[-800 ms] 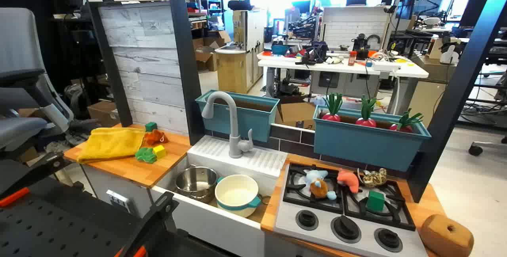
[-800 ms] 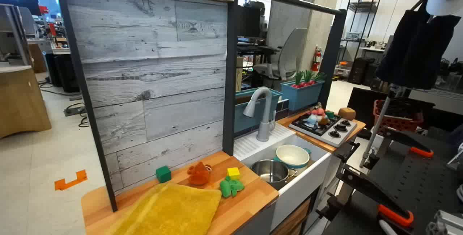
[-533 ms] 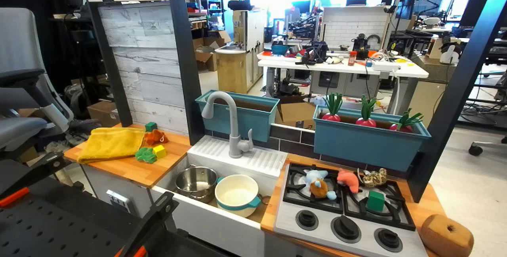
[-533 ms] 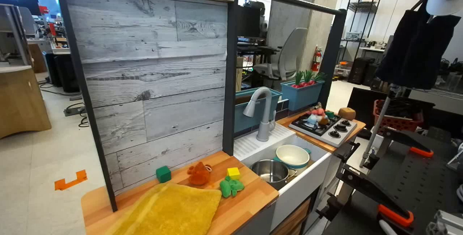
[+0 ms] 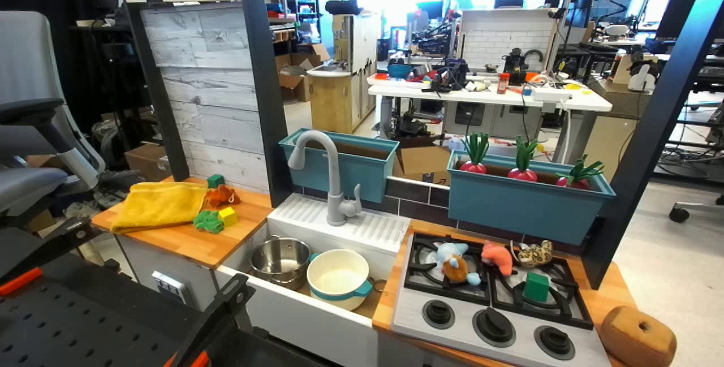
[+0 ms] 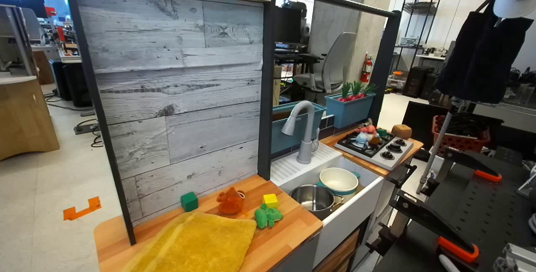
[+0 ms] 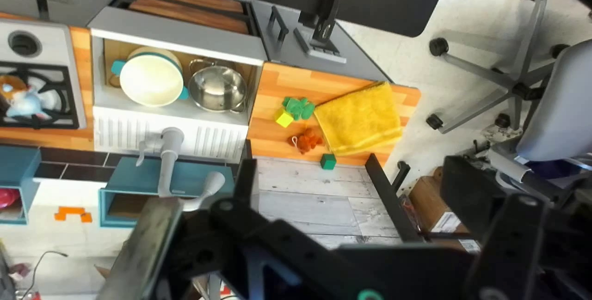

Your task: Pick up all the plush toys from the counter and the stove, then wipe the counter

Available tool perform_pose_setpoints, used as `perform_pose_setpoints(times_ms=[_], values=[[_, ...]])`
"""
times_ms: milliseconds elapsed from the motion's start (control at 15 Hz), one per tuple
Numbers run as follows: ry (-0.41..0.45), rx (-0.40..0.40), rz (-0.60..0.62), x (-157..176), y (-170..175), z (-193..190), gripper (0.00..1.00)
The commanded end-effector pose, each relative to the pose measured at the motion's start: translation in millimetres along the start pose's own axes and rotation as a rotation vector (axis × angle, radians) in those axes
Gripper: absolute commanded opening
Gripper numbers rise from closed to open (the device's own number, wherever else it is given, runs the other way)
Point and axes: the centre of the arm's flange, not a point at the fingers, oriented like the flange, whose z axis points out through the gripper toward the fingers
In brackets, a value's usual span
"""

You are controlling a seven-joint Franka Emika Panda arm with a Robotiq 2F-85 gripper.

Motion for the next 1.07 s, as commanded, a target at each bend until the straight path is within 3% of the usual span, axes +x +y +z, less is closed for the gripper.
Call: perform_pose_setpoints(times_ms=[0,67,267,333,400,667,867,1000], values=[[-0.063,0.014,-0.01,34.8,31.6,63.9,1.0],[-0.152,0.044,-0.01,45.6,36.4,78.4,1.0],[-0.256,0.02,0.067,63.1,40.1,131.8,1.0],[-0.263,0.014,0.093,70.4,41.6,146.4,1.0],[-0.228,0.02,0.054,22.6,31.1,110.7,1.0],[-0.287,0.008,0.077,38.6,37.0,141.7,1.0],[-0.28,0.006,0.078,41.5,37.4,139.4,1.0],[-0.269,0.016,0.094,62.7,39.2,161.1,1.0]])
